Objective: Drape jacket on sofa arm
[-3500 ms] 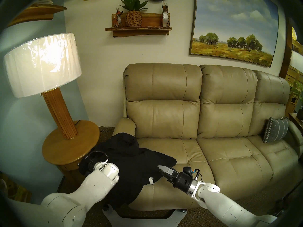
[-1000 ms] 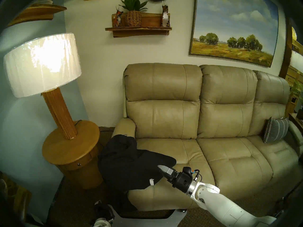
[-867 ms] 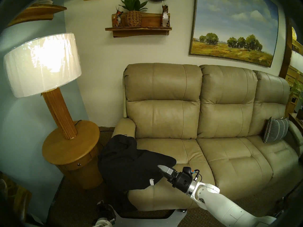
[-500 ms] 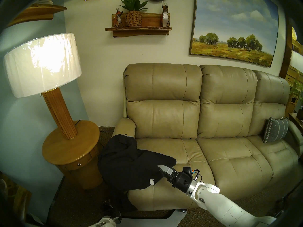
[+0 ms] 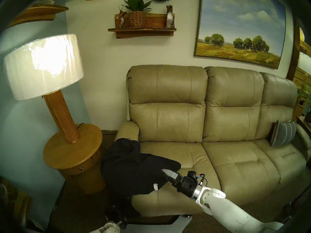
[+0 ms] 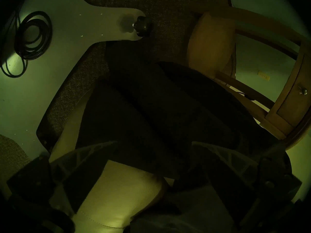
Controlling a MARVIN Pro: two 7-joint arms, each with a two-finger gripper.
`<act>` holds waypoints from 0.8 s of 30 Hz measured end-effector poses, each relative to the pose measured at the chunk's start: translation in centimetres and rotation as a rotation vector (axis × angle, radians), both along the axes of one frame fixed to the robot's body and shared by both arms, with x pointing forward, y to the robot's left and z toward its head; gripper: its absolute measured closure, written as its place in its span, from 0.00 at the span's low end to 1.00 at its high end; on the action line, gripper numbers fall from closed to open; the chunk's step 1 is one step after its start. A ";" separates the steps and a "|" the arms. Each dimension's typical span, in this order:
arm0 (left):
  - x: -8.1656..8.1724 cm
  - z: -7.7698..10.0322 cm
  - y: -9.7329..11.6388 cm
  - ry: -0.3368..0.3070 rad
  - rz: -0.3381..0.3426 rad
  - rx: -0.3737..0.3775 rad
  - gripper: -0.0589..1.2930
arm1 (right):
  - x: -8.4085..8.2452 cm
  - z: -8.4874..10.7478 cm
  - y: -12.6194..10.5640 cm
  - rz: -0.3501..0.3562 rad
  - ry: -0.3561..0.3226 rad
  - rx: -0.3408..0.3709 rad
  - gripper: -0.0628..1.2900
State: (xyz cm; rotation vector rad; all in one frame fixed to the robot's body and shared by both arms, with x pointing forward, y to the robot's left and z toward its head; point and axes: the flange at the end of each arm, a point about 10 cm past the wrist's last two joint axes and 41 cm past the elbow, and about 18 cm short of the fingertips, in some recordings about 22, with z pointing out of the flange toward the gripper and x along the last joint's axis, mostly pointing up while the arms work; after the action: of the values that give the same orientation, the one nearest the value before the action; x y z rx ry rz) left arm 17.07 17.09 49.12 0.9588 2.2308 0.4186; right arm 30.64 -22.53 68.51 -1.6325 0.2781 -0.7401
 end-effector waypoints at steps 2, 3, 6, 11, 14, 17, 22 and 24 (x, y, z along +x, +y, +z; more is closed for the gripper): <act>-1.2 -0.5 0.6 0.019 0.002 0.004 0.05 | 0.0 0.0 0.0 0.000 0.000 0.000 0.04; -1.9 -0.7 1.0 0.030 0.005 0.009 0.05 | 0.0 0.0 0.0 0.000 0.000 0.000 0.04; -4.1 -1.4 2.3 0.059 0.015 0.029 0.05 | 0.0 0.0 0.0 -0.001 0.000 0.000 0.04; -8.4 -2.3 4.0 0.110 0.021 0.057 0.05 | 0.0 0.0 0.0 -0.002 0.000 0.000 0.04; -10.9 -2.5 4.3 0.131 0.019 0.061 0.05 | 0.0 -0.1 0.0 -0.003 0.001 0.000 0.04; -13.4 -2.7 4.2 0.146 0.012 0.058 0.05 | 0.0 -0.1 0.0 -0.003 0.001 -0.001 0.04; -16.8 -2.4 3.2 0.145 0.008 0.044 0.05 | 0.1 -0.1 0.0 -0.002 0.000 -0.003 0.04; -17.8 -2.2 2.7 0.134 0.012 0.041 0.05 | 0.1 0.0 0.0 -0.002 -0.001 -0.004 0.04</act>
State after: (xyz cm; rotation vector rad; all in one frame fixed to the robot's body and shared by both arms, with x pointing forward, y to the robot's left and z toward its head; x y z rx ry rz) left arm -0.77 19.81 46.92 1.0219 2.3579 0.4178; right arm 30.73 -22.57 68.47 -1.6356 0.2781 -0.7430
